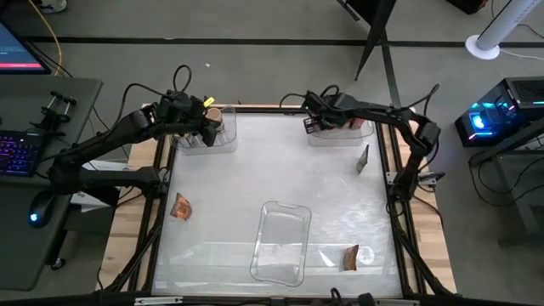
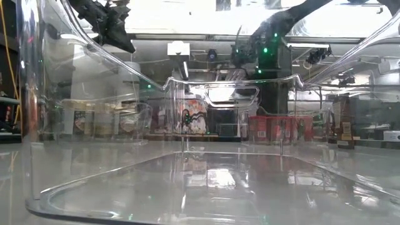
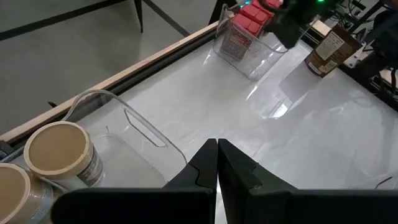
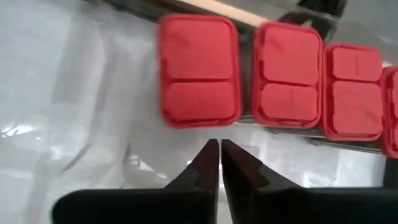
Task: Sort spices by type
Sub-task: Adjust the red seasoning cans
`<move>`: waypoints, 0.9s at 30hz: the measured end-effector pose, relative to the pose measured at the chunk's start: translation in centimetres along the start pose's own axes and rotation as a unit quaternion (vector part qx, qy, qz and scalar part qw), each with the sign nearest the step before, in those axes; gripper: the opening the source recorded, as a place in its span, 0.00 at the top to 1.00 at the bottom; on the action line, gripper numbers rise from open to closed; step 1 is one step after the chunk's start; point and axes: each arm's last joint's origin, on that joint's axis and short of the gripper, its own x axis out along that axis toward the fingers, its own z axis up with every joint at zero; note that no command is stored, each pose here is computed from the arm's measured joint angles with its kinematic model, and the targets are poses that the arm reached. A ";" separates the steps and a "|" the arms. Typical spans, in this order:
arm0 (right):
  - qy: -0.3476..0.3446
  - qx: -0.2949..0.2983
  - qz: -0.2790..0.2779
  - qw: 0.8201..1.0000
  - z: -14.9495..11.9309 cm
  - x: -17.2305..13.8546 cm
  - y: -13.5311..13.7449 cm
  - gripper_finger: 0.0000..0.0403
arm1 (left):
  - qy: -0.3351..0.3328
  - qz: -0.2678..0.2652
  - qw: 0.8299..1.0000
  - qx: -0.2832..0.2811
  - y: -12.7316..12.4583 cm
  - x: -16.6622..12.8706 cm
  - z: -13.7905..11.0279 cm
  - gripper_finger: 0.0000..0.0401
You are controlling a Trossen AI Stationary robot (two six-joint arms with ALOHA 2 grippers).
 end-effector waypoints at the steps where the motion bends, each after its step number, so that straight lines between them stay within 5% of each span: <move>1: 0.010 0.003 0.002 1.000 0.1 0.4 -0.1 0.99 | 0.000 0.000 1.000 -0.001 0.0 0.0 0.0 1.00; 14: 0.014 0.021 0.020 0.999 1.1 1.6 -0.6 1.00 | 0.000 -0.001 1.000 -0.013 0.0 0.0 0.0 1.00; 18: 0.058 0.006 0.065 0.996 0.9 0.9 -1.1 1.00 | 0.000 -0.001 1.000 -0.012 0.0 0.0 0.0 1.00; 27: -0.048 0.045 0.134 0.989 2.8 -1.6 -1.3 1.00 | 0.000 -0.001 1.000 -0.009 0.0 0.0 0.0 1.00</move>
